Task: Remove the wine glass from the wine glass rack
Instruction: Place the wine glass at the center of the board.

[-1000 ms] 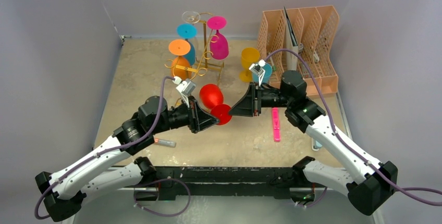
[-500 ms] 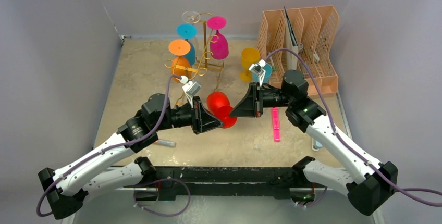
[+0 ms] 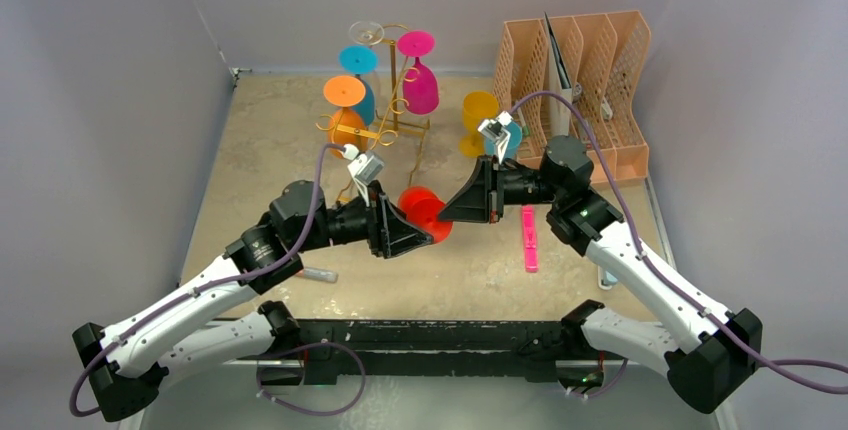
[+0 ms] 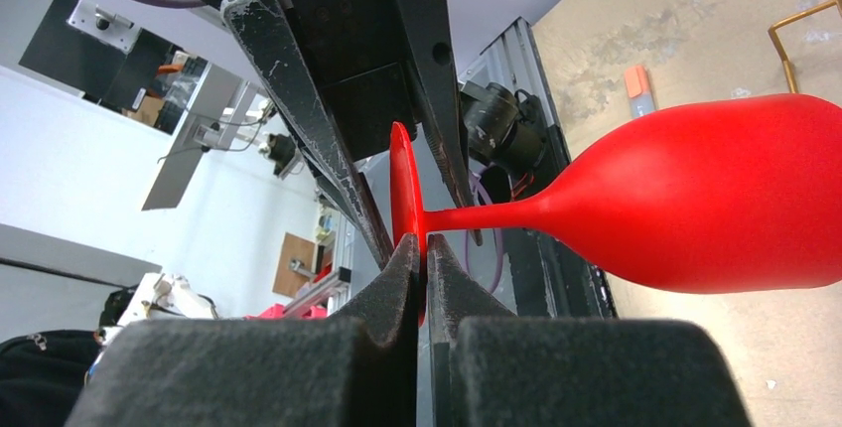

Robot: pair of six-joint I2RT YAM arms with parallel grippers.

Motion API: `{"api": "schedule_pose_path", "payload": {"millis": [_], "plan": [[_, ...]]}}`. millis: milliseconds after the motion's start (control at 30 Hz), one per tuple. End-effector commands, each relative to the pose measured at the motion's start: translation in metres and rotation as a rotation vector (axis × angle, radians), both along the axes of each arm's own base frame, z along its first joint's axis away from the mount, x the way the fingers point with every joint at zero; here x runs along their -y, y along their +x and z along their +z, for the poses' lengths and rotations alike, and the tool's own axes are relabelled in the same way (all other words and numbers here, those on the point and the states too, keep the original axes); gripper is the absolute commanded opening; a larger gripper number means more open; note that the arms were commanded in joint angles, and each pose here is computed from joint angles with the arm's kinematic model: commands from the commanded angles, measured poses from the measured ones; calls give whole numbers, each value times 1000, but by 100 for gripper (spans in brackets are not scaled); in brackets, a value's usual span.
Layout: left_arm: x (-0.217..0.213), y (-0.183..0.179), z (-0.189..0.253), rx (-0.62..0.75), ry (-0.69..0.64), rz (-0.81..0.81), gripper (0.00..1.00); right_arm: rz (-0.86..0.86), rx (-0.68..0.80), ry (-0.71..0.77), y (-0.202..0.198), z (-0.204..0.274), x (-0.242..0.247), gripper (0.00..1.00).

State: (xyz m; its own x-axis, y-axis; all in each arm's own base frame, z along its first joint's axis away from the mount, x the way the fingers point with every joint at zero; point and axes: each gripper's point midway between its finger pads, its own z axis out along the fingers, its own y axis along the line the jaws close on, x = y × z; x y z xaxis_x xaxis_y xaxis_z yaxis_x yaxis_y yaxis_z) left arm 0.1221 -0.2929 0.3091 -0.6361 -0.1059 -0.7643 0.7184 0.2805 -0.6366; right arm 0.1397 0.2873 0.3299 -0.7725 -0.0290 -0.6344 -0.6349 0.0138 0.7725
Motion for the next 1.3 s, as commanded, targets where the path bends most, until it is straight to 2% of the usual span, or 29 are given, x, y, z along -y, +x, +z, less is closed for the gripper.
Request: {"api": "schedule_pose_path", "payload": {"millis": [0, 267, 467, 500, 633, 733, 900, 1000, 1100, 1200, 1267], "plan": [[4, 4, 10, 23, -44, 11, 37, 4, 59, 47, -2, 17, 0, 0], [9, 10, 19, 23, -111, 29, 33, 24, 65, 50, -7, 16, 2, 0], [7, 6, 18, 42, -94, 12, 1, -4, 72, 42, -3, 13, 2, 0], [6, 4, 16, 48, -79, 3, 0, -6, 71, 40, -3, 12, 1, 0], [5, -3, 3, 66, -22, -45, 0, -1, 59, 37, -3, 14, 1, 26], [8, -11, -5, 103, -4, -117, 0, -1, 57, 36, -5, 20, 2, 51], [8, -32, -16, 188, 21, -268, 0, -166, 151, -65, 9, 20, 16, 79], [1, -41, -28, 251, 59, -333, 0, -364, 199, -168, 31, 11, 35, 91], [-10, -49, -39, 353, 96, -379, 0, -575, 158, -328, 56, -11, 61, 99], [-24, -58, -51, 515, 129, -436, 0, -638, 71, -484, 64, -29, 80, 99], [-34, -62, -55, 644, 147, -472, 0, -573, 3, -496, 60, -35, 75, 99]]}}
